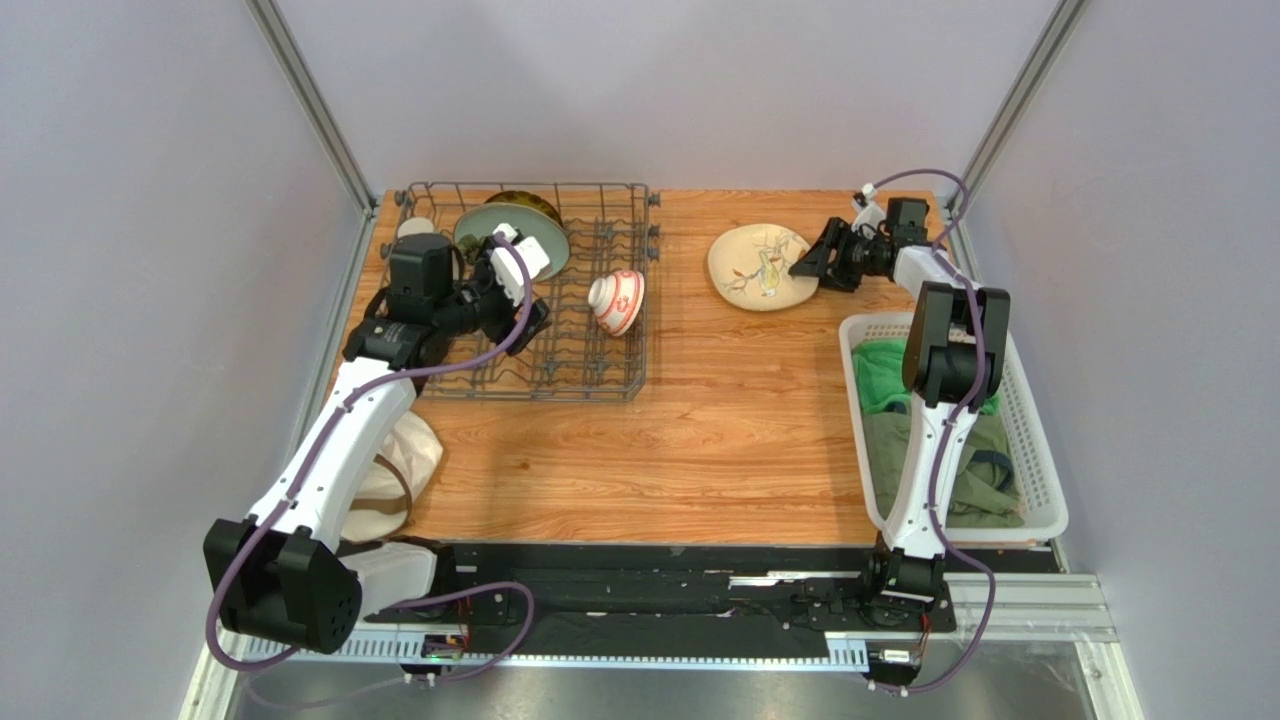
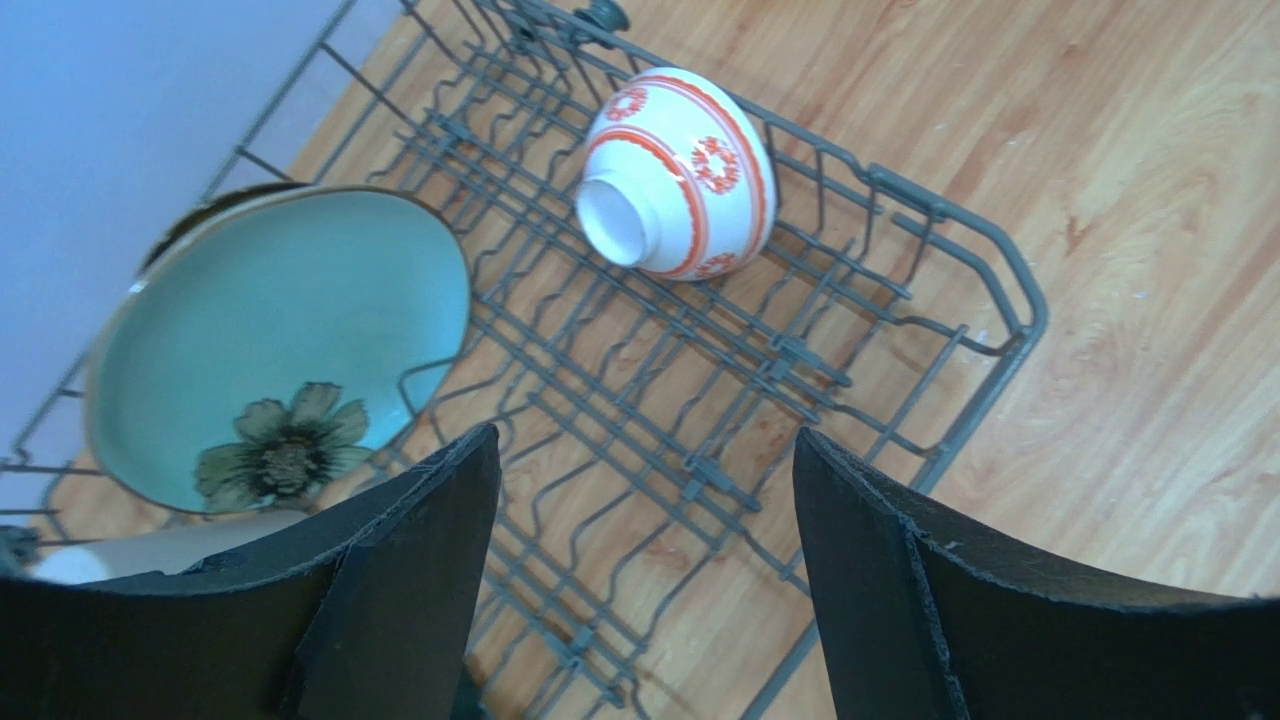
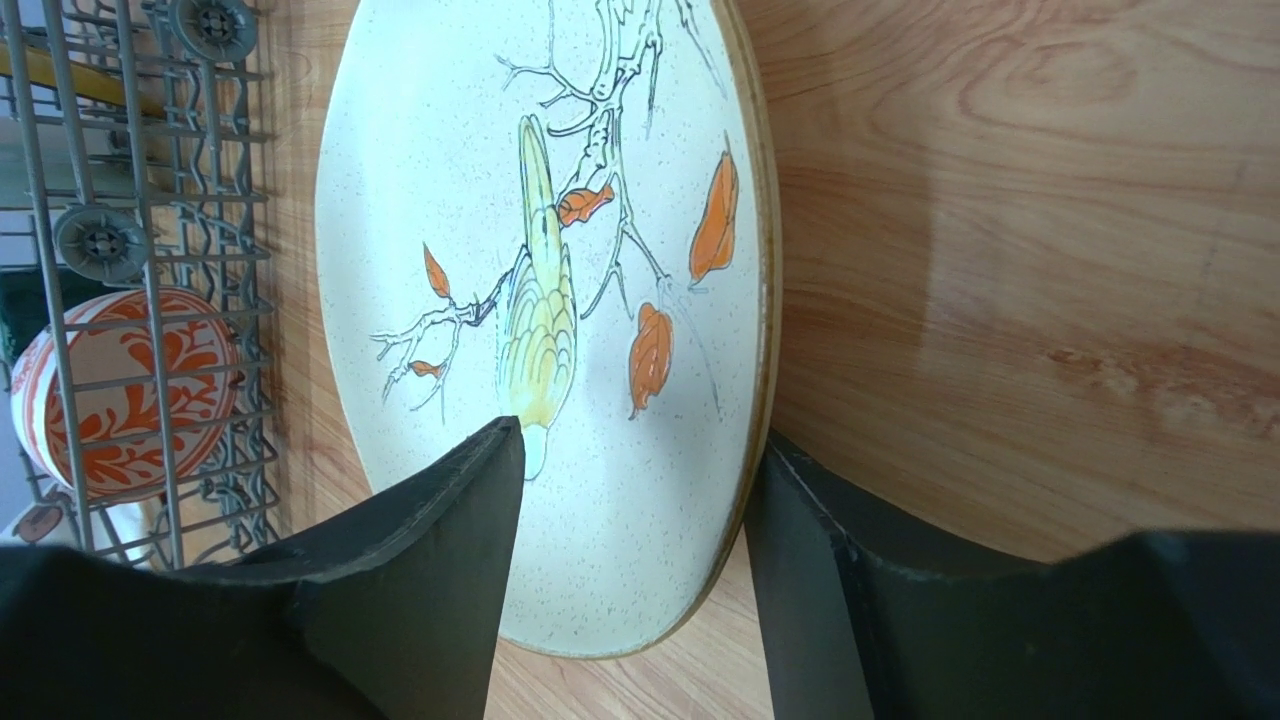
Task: Unload the mixed dishes from the dish rack
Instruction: Place the plate at the center of the board, then pick up the plate from the dish rack.
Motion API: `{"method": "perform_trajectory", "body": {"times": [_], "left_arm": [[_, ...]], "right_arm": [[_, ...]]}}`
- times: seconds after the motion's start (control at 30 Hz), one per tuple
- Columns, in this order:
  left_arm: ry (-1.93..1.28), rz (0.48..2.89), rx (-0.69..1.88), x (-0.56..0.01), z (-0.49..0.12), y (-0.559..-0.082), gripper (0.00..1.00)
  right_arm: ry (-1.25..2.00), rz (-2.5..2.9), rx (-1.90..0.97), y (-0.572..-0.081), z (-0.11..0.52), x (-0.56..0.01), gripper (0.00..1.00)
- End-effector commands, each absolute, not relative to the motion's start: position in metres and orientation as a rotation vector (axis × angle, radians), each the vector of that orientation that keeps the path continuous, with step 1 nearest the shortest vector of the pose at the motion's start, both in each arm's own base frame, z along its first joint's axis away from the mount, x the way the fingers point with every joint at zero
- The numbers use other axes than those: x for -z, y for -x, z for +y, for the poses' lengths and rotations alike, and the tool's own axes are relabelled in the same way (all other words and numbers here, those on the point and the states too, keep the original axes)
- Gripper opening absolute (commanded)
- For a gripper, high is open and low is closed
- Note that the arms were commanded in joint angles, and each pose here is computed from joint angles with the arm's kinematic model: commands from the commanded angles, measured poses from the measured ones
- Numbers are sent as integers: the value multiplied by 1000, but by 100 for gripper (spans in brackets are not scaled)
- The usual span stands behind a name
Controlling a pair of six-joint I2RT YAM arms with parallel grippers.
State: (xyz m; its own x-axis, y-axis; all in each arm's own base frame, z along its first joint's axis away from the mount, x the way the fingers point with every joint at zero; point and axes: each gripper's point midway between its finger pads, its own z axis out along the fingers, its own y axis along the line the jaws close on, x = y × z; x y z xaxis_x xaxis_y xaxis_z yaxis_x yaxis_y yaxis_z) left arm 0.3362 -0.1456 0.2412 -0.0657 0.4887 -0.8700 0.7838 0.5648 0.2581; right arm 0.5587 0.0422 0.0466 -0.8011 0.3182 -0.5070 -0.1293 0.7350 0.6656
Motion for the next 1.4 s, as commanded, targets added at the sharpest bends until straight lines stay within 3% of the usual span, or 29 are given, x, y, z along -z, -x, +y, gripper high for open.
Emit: {"method": "perform_trajectory", "body": {"times": [0.0, 0.3, 0.63, 0.9, 0.97, 1.1, 1.13, 1.17, 1.2, 1.37], "left_arm": [[-1117, 1652, 205, -265, -137, -350, 80], [-1161, 1634, 64, -276, -124, -366, 81], [-1354, 1542, -247, -285, -103, -416, 87], [-1554, 1481, -235, -269, -103, -441, 89], [-1566, 1506, -233, -265, -101, -448, 98], [-1598, 1517, -234, -257, -102, -471, 99], [-1612, 1514, -247, -255, -102, -475, 99], [-1620, 1509, -253, -254, -102, -479, 99], [-1627, 1513, -251, -248, -103, -485, 99], [-1661, 1495, -276, -240, -104, -506, 99]], "right_arm": [[-49, 2229, -830, -568, 26, -100, 59], [-26, 2231, -815, -557, 24, -111, 61], [63, 2171, -728, -530, 23, -151, 61], [139, 2112, -628, -500, 22, -188, 61], [200, 2078, -585, -490, 22, -202, 61], [249, 2072, -538, -466, 23, -209, 63], [257, 2065, -521, -462, 23, -212, 64], [277, 2041, -489, -457, 22, -222, 77], [278, 2039, -459, -454, 20, -224, 99], [338, 2010, -365, -432, 16, -231, 99]]}}
